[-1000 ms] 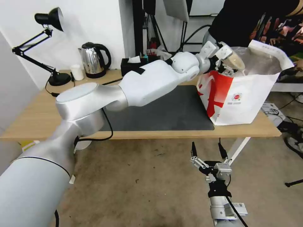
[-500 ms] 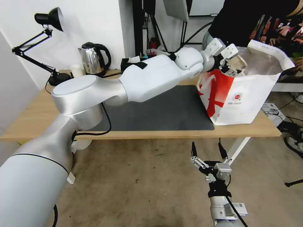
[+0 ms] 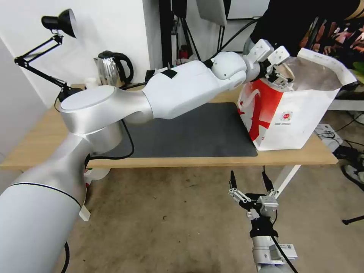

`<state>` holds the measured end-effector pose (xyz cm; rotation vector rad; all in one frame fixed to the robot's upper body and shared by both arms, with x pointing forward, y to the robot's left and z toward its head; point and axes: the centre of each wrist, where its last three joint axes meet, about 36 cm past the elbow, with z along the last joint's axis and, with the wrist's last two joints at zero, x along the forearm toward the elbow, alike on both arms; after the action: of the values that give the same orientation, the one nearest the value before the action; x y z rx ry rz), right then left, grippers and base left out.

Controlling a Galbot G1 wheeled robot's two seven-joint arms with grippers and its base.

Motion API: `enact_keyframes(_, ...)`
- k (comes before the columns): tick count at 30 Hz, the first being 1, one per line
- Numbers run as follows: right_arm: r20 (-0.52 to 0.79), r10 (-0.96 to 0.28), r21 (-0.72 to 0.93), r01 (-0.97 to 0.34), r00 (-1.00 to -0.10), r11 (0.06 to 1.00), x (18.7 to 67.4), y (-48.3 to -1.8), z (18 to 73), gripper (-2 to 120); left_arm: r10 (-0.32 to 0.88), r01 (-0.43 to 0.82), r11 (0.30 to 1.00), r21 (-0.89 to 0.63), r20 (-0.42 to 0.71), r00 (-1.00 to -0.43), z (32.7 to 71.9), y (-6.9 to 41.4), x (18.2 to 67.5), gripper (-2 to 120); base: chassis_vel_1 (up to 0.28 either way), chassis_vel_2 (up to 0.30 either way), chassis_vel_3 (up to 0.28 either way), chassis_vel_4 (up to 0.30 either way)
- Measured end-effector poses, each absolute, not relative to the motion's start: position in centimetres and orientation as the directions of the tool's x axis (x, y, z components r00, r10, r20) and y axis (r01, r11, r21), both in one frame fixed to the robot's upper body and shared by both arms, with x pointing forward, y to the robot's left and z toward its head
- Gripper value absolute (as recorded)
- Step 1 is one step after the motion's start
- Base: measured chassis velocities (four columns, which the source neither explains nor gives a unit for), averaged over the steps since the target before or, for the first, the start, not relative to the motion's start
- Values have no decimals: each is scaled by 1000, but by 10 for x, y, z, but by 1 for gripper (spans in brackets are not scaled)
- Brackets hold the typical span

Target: Pick up the trash from the table and place it into the takeout bag.

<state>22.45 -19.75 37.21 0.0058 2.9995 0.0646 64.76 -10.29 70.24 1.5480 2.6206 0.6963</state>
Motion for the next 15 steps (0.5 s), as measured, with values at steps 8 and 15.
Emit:
enact_keyframes(8, -141, 7, 43, 1, -990, 999, 225, -198, 372, 100, 836, 826, 402, 395, 210, -507, 714, -104, 645, 100, 0, 0, 0, 0)
enact_keyframes(15, -141, 7, 43, 1, -990, 999, 225, -198, 372, 100, 837, 826, 399, 398, 210, -506, 727, -105, 643, 100, 0, 0, 0, 0)
